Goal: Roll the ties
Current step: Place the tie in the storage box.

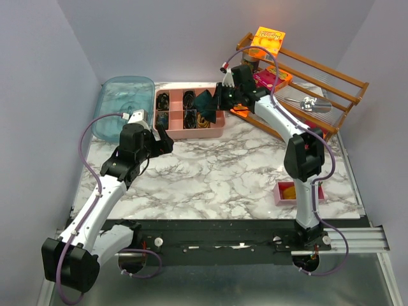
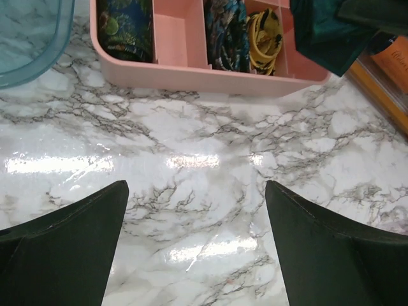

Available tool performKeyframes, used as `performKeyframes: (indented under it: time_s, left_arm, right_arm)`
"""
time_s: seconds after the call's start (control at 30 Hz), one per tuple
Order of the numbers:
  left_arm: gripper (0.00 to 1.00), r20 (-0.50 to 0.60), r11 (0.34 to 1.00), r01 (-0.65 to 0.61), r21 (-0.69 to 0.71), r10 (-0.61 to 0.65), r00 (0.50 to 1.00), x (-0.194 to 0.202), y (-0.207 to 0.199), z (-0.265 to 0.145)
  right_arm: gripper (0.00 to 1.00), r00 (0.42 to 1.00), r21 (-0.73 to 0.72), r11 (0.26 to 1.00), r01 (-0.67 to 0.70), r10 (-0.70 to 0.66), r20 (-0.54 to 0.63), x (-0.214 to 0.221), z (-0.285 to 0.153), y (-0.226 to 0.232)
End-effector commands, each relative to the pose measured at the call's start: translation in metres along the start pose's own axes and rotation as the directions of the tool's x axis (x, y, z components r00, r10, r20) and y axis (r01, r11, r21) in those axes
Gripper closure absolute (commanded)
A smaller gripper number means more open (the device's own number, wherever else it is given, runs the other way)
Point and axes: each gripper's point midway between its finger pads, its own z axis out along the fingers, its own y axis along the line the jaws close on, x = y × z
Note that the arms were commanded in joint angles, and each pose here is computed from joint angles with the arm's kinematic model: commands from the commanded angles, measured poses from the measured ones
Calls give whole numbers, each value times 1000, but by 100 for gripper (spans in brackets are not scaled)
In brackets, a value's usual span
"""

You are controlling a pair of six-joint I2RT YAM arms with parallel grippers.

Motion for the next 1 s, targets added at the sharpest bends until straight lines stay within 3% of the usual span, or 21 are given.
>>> performKeyframes:
  time_s: [0.0,0.97]
  left_arm:
    - [1,-8,999,-18,-46,17,1000,7,11,3]
    - [1,-41,1000,-12,-20,11,999,17,9,11]
  right_arm:
    - [99,998,182,983,-35,24,65,-10,-1,-30]
    - [99,994,465,881,-91,107,-9,48,5,-105]
